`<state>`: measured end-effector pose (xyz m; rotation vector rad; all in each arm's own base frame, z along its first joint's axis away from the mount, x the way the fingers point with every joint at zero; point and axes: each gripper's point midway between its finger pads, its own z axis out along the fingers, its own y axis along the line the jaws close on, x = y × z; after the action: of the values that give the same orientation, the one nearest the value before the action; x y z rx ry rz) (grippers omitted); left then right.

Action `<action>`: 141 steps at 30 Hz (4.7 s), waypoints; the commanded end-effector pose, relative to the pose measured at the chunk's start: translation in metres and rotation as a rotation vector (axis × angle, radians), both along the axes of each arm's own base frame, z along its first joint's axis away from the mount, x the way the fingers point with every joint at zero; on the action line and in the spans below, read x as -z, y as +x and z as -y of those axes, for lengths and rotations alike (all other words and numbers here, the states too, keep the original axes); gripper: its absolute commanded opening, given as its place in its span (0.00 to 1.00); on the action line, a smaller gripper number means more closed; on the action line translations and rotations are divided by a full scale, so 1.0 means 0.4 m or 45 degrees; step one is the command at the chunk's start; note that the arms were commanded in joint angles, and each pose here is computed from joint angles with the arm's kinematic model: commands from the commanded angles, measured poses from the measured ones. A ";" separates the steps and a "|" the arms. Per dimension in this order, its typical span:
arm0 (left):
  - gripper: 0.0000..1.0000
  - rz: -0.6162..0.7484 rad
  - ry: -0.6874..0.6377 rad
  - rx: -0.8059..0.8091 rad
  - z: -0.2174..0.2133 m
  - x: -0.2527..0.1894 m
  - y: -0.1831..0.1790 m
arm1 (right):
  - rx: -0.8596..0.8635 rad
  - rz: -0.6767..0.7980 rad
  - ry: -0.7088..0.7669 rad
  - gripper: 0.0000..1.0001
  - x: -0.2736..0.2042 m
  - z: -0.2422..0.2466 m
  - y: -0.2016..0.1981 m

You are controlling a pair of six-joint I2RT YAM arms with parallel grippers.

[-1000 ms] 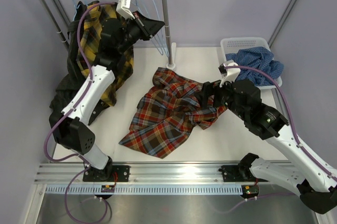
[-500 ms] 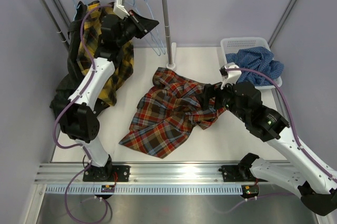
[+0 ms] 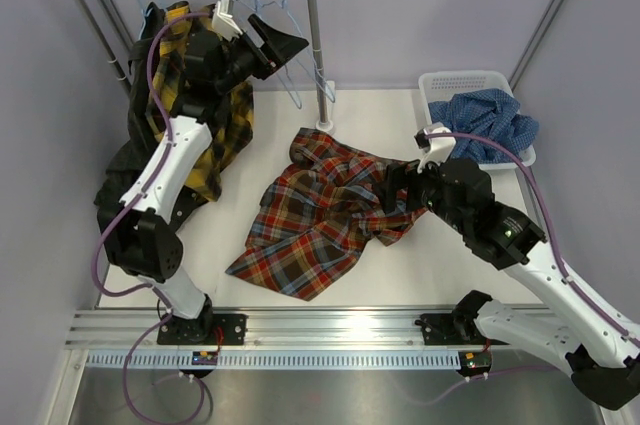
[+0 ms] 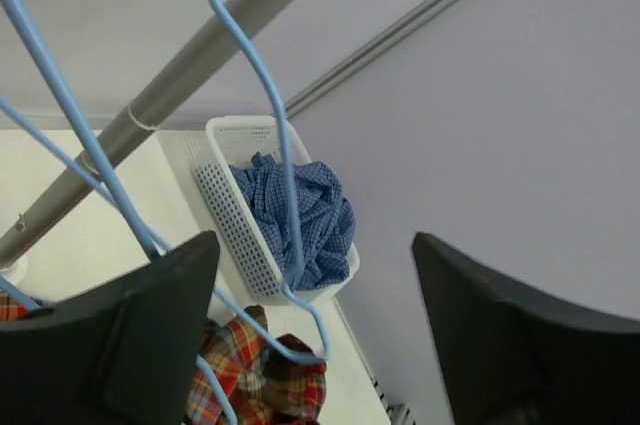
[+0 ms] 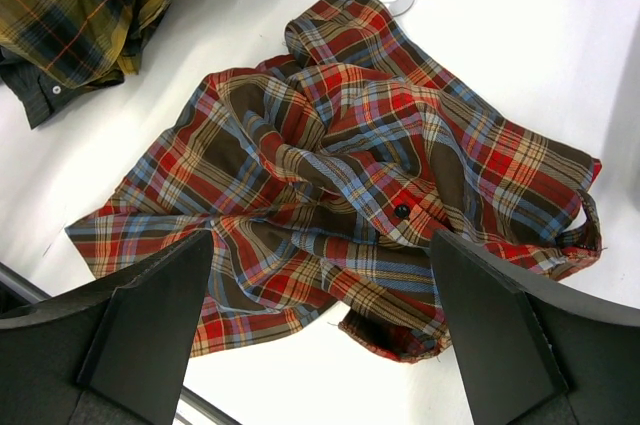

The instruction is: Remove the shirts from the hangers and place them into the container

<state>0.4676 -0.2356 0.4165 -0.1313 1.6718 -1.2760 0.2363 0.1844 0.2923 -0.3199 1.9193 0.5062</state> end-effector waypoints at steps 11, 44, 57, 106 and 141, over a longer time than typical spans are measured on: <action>0.99 0.335 0.310 -0.098 -0.130 -0.168 -0.317 | -0.007 -0.288 -0.273 0.99 0.160 -0.075 0.079; 0.99 0.201 0.749 -0.339 -0.318 0.174 -0.555 | 0.050 -0.695 -0.570 0.00 0.547 -0.110 0.250; 0.99 0.208 0.732 -0.326 -0.310 0.158 -0.553 | 0.267 0.184 0.005 0.00 -0.349 0.065 0.320; 0.99 0.044 0.696 -0.205 -0.265 0.255 -0.537 | 0.983 1.220 0.445 0.00 -1.053 0.757 0.397; 0.99 -0.052 0.678 -0.172 -0.254 0.315 -0.538 | 0.872 0.367 0.654 0.00 -0.259 0.757 0.761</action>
<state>0.2567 -0.1293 0.2836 0.0372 1.9799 -0.6625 0.5434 -0.0948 0.3634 0.5243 1.5714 0.4315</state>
